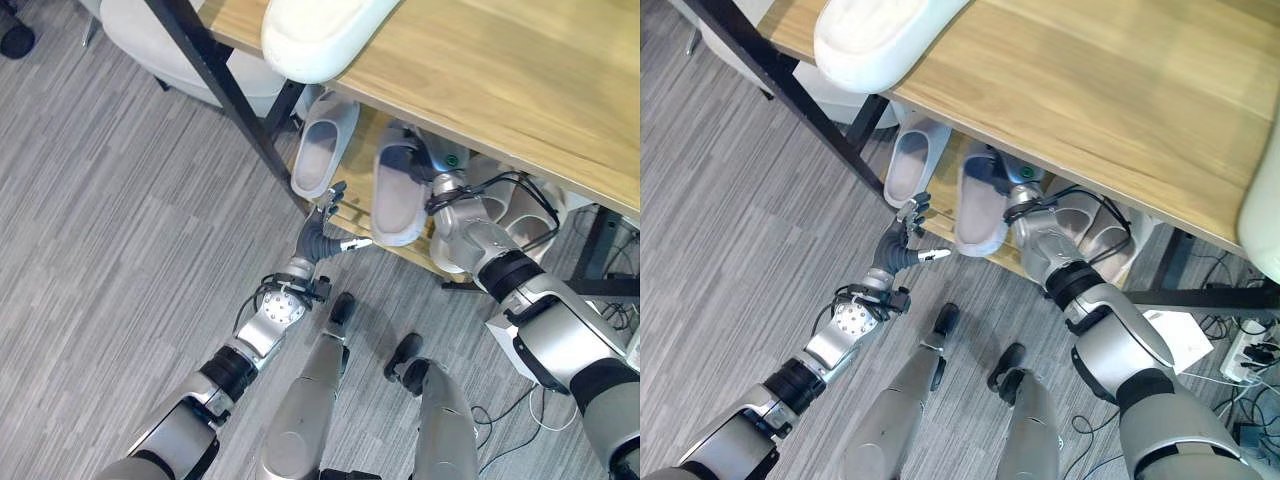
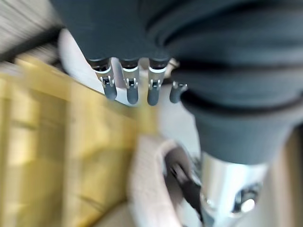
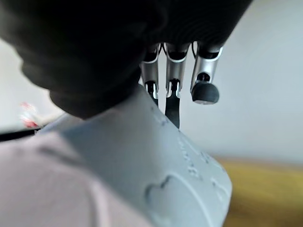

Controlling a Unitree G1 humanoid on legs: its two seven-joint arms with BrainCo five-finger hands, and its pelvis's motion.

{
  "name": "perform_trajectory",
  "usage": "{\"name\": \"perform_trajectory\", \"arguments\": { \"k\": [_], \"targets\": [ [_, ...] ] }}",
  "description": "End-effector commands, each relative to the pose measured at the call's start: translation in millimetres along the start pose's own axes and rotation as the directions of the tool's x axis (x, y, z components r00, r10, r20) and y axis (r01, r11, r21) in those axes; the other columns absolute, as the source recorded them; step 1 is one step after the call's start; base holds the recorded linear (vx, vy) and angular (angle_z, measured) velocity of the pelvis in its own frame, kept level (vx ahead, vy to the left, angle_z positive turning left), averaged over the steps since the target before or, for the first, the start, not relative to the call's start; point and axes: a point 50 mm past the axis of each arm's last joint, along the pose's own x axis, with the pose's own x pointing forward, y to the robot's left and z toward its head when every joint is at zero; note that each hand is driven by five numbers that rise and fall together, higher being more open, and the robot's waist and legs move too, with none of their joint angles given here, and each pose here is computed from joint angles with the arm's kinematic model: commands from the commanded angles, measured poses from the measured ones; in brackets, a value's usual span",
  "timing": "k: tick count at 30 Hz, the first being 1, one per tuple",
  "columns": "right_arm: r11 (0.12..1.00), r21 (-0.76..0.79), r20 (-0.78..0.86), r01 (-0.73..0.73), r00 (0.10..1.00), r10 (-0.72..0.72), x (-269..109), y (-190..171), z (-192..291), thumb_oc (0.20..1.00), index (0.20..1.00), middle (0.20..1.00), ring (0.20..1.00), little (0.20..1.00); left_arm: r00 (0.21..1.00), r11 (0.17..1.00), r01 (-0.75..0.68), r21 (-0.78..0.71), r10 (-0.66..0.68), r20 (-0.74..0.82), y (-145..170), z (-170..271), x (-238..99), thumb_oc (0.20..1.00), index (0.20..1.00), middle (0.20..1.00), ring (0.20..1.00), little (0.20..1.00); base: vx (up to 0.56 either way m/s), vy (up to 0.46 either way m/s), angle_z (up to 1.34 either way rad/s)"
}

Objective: Arrange the slippers neatly on the shoe rack.

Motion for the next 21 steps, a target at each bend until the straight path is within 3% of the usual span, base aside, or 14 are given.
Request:
{"name": "perform_trajectory", "arguments": {
  "k": [1, 17, 18, 19, 21],
  "targets": [
    [0.994, 0.040, -0.028, 0.105, 0.994, -0.104, 14, -20, -3, 0.200, 0.200, 0.200, 0.200, 0.200, 1.000, 0.998, 0.020, -0.067, -0.018, 0.024, -6, 2, -14, 1.000, 1.000, 1.000, 1.000, 1.000, 0.00, 0.013, 0.21],
    [0.983, 0.043, -0.245, 0.180, 0.955, -0.164, 26, -34, -44, 0.200, 0.200, 0.200, 0.200, 0.200, 0.995, 0.996, 0.043, -0.077, -0.036, 0.092, -15, 19, -3, 1.000, 1.000, 1.000, 1.000, 1.000, 0.01, 0.007, 0.10],
    [0.982, 0.058, -0.259, 0.180, 0.953, -0.159, 28, -35, -45, 0.423, 0.423, 0.423, 0.423, 0.423, 0.994, 0.996, 0.043, -0.079, -0.035, 0.108, -16, 23, 1, 1.000, 1.000, 1.000, 1.000, 1.000, 0.00, 0.000, 0.00],
    [0.981, 0.080, -0.269, 0.176, 0.952, -0.149, 29, -36, -46, 1.000, 1.000, 1.000, 1.000, 1.000, 0.992, 0.996, 0.042, -0.079, -0.032, 0.118, -16, 26, 4, 1.000, 1.000, 1.000, 1.000, 1.000, 0.00, 0.000, 0.00],
    [0.986, 0.097, -0.278, 0.132, 0.955, -0.101, 31, -33, -46, 1.000, 1.000, 1.000, 1.000, 1.000, 0.991, 0.996, 0.046, -0.083, -0.035, 0.128, -17, 29, 7, 1.000, 1.000, 1.000, 1.000, 1.000, 0.00, 0.000, 0.00]
  ]
}}
